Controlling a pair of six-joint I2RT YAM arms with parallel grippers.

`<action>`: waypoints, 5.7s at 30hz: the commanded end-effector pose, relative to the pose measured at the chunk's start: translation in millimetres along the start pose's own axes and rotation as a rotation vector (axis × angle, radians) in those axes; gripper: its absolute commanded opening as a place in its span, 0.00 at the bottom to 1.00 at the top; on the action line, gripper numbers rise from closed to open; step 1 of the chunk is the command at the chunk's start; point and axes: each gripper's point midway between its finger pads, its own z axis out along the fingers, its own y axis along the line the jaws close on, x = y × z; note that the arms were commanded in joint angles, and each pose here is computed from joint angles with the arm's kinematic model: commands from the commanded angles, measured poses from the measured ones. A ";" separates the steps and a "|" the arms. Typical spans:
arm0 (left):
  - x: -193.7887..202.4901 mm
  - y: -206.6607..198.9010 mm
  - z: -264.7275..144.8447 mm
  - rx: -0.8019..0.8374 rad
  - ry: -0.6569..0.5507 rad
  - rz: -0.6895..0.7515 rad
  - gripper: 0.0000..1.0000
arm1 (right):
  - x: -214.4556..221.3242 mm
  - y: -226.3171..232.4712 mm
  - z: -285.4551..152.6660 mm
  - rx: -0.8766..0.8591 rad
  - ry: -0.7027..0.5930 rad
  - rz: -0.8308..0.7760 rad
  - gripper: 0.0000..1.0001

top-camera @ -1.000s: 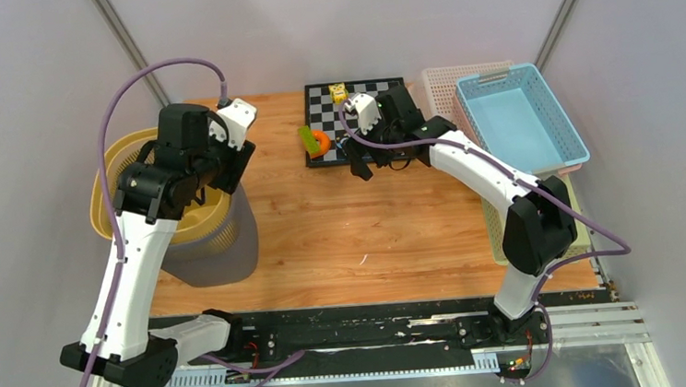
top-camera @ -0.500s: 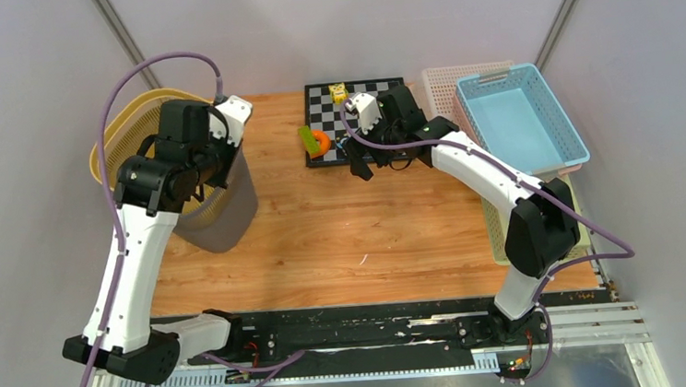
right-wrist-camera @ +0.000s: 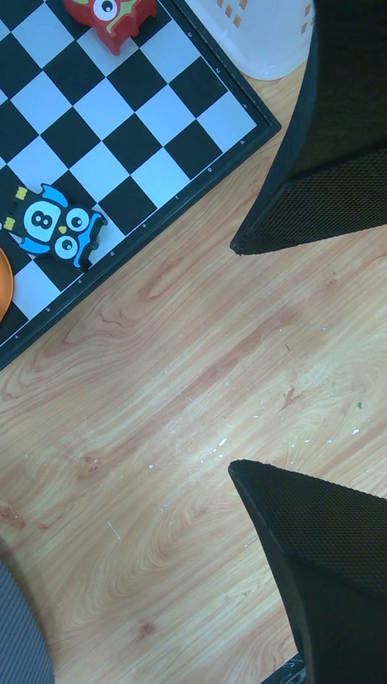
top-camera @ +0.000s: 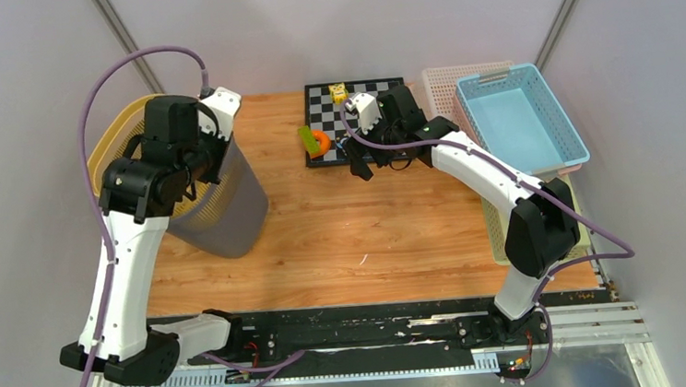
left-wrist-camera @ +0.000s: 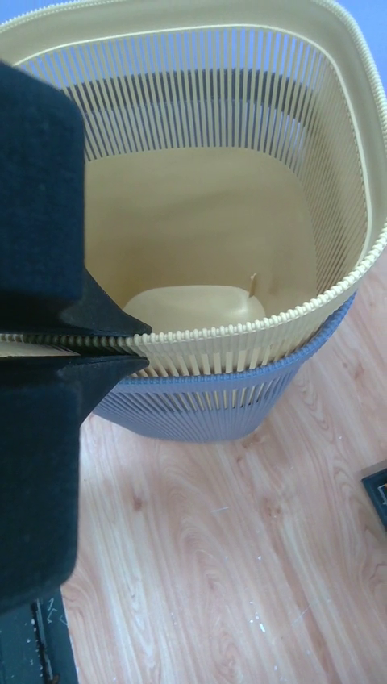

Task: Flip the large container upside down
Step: Pick up the container from the container, then place the container at the center of the board.

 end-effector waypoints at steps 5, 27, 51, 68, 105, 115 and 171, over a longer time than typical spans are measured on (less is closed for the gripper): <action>-68.1 51.4 -51.8 -0.192 -0.271 0.033 0.00 | -7.7 2.4 -9.9 0.001 -0.029 -0.015 1.00; -68.5 34.9 -68.1 -0.065 -0.261 0.127 0.00 | -86.7 68.2 -44.7 -0.359 -0.251 0.068 1.00; -46.7 -7.4 -78.1 0.143 -0.301 0.181 0.00 | -204.0 210.4 -27.2 -0.613 -0.371 0.090 1.00; -40.8 -26.1 -82.5 0.242 -0.313 0.201 0.00 | -203.1 209.0 -25.8 -0.595 -0.369 0.118 1.00; -130.4 66.2 -199.9 -0.187 -0.783 0.053 0.00 | -173.4 206.6 -62.9 -0.691 -0.309 -0.047 1.00; -146.2 51.1 -266.1 -0.085 -1.035 -0.005 0.00 | -182.8 163.0 -108.7 -0.617 -0.391 -0.033 1.00; -212.0 -167.1 -60.9 1.144 -0.699 -0.624 0.00 | 75.3 19.4 -236.0 0.018 -0.175 0.064 1.00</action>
